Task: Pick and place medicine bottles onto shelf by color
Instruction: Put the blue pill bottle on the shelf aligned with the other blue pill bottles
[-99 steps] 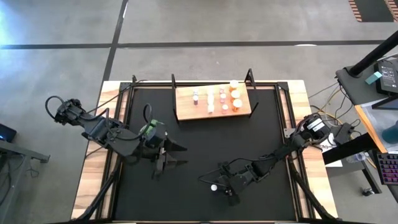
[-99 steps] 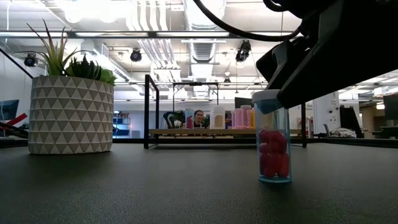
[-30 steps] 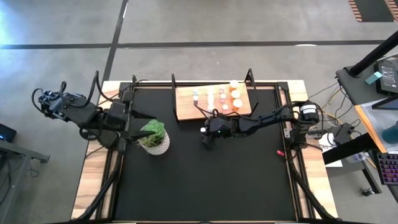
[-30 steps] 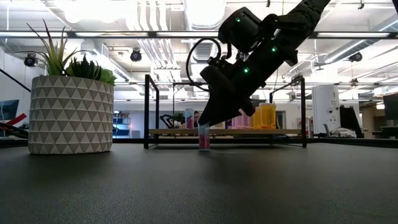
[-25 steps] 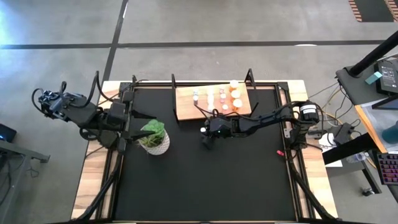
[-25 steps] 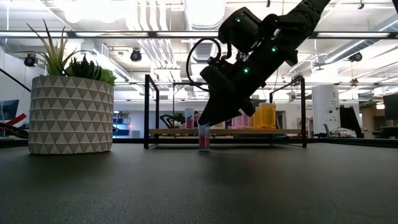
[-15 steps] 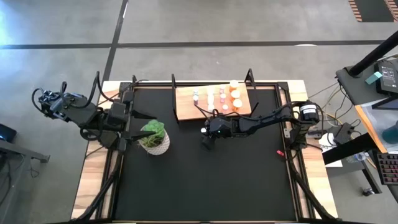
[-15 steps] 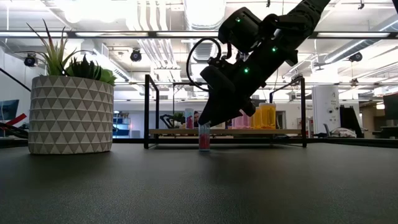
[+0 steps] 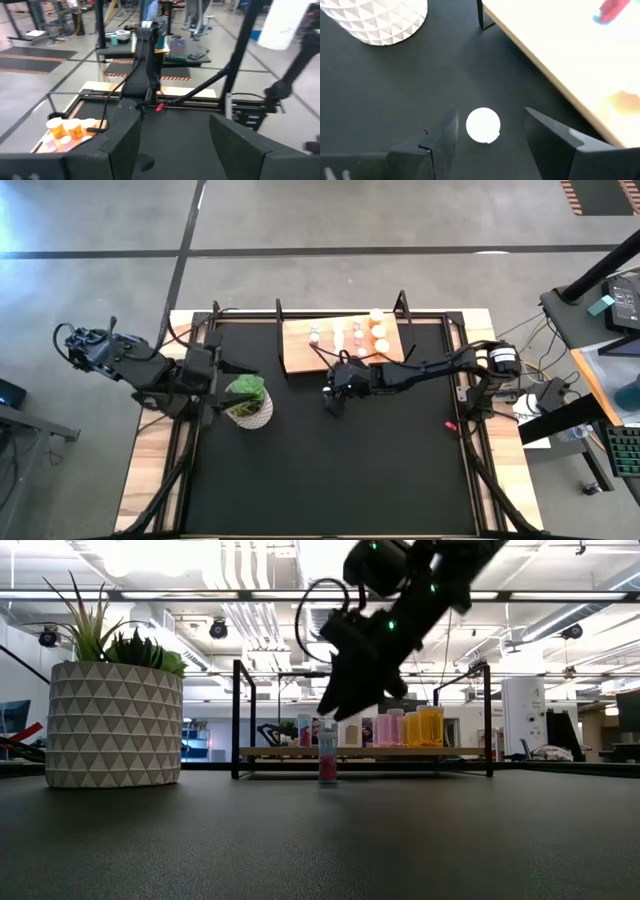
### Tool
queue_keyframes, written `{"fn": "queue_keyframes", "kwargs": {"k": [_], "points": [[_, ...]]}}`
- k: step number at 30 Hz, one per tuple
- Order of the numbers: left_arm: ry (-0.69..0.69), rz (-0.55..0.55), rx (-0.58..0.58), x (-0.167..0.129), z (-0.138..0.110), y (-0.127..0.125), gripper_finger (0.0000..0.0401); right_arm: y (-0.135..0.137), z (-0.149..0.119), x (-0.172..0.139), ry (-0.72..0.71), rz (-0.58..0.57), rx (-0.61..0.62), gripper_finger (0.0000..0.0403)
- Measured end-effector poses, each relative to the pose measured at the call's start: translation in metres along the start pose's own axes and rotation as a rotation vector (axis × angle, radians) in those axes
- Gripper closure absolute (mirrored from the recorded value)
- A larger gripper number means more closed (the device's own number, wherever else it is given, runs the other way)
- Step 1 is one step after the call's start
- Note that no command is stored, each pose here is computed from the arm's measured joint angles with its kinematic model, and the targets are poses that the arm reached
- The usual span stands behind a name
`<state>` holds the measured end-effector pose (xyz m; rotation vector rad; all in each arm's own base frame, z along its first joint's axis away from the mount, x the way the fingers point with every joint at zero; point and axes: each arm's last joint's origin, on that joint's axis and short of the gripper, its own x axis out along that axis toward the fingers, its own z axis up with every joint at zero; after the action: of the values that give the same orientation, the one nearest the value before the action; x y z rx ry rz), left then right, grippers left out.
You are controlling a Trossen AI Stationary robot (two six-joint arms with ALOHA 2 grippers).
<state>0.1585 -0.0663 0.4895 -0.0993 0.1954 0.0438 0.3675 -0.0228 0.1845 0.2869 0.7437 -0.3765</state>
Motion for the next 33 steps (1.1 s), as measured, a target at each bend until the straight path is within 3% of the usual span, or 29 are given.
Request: {"fn": "queue_keyframes", "kwargs": {"k": [5,10,17,21,26,33], "points": [[0.022,0.082,0.017,0.018,-0.004,-0.006,0.0182,0.005,0.024,-0.022,-0.001,0.000,-0.136,0.0191],[0.048,0.211,-0.042,0.041,-0.010,-0.004,0.0182,0.006,0.044,-0.056,-0.052,0.013,-0.224,0.0191],[0.143,0.252,-0.100,0.084,-0.021,0.007,0.0182,-0.005,0.053,-0.119,-0.108,0.027,-0.211,0.0191],[0.230,0.255,-0.105,0.118,-0.033,0.017,0.0182,-0.008,0.049,-0.141,-0.139,0.047,-0.156,0.0191],[0.332,0.337,-0.164,0.163,-0.053,0.042,0.0182,-0.013,0.035,-0.151,-0.130,0.055,-0.108,0.0191],[0.529,0.346,-0.276,0.228,-0.101,0.057,0.0182,-0.017,0.006,-0.152,-0.086,0.062,-0.117,0.0191]]}}
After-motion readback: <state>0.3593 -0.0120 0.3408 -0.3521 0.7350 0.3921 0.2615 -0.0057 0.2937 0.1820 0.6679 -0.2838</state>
